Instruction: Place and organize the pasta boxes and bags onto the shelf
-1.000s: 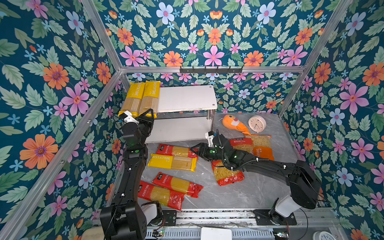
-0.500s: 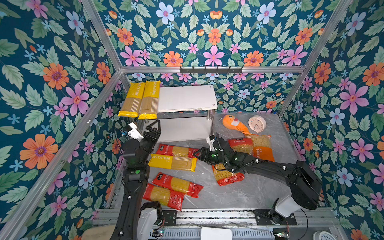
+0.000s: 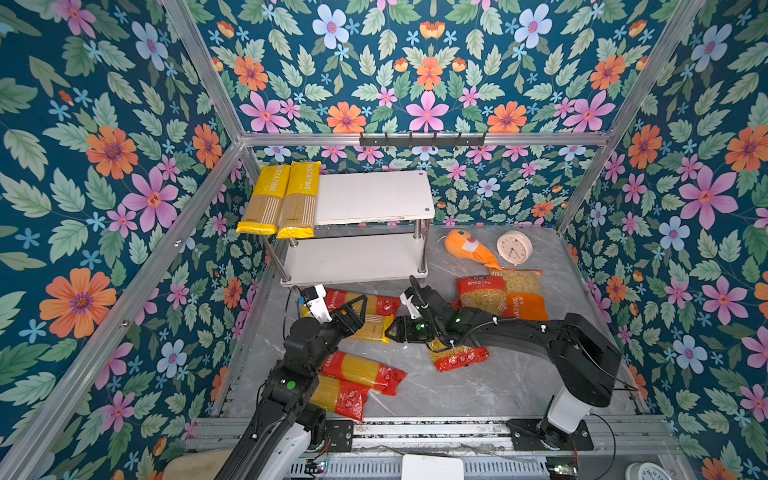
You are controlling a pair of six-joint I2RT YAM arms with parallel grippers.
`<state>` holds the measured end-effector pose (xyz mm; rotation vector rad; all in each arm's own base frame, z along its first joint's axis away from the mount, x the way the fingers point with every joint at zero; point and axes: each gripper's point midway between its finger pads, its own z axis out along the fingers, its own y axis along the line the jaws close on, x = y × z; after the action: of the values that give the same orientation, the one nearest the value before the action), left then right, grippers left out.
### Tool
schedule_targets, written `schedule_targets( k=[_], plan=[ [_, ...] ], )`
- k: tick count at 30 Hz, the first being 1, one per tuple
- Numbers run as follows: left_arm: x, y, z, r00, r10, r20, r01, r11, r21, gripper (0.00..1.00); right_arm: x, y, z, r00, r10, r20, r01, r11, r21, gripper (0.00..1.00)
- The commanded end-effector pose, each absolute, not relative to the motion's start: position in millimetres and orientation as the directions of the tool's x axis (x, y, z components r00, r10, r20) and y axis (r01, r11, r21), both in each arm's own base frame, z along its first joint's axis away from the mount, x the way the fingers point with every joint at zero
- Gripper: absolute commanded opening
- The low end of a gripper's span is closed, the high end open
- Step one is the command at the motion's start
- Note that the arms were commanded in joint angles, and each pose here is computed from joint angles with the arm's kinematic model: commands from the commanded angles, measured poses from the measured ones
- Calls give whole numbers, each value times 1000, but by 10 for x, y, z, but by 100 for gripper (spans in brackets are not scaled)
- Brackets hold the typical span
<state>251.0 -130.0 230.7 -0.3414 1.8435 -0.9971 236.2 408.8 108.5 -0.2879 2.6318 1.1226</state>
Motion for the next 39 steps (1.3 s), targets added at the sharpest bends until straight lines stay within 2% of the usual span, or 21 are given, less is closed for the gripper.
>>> schedule_targets(
  k=[1,7,12,21,23,26,30,36,39],
  plan=[
    [2519,-1258,2141,-476,-594,-649,155,670,-726,77,2305,4114,930,-940,-161,-302,-322,717,619,62],
    [2478,-1212,1667,-524,-566,-636,66,718,-693,78,2315,4235,698,-950,-199,-240,-306,744,594,64],
    [2411,-1051,1256,-572,-522,-633,-50,792,-609,79,2162,4271,562,-953,-252,-167,-301,741,600,64],
    [2378,-1049,1067,-628,-501,-595,-101,811,-576,79,1850,4204,573,-925,-365,-101,-337,670,661,66],
    [2392,-1073,1090,-626,-511,-589,-97,800,-592,79,1901,4145,534,-923,-372,-103,-349,690,634,66],
    [2415,-1040,1162,-606,-519,-604,-100,802,-588,79,2167,4031,568,-936,-319,-147,-339,716,610,67],
    [2454,-1050,1199,-597,-526,-606,-89,794,-601,79,2533,3932,558,-979,-160,-130,-206,730,652,66],
    [2490,-1173,1172,-591,-606,-533,-82,702,-707,79,2877,4139,478,-990,58,-125,-52,682,730,63],
    [2472,-1175,1147,-566,-666,-486,-90,635,-767,78,3025,4230,477,-984,117,-137,-29,648,761,61]
  ],
)
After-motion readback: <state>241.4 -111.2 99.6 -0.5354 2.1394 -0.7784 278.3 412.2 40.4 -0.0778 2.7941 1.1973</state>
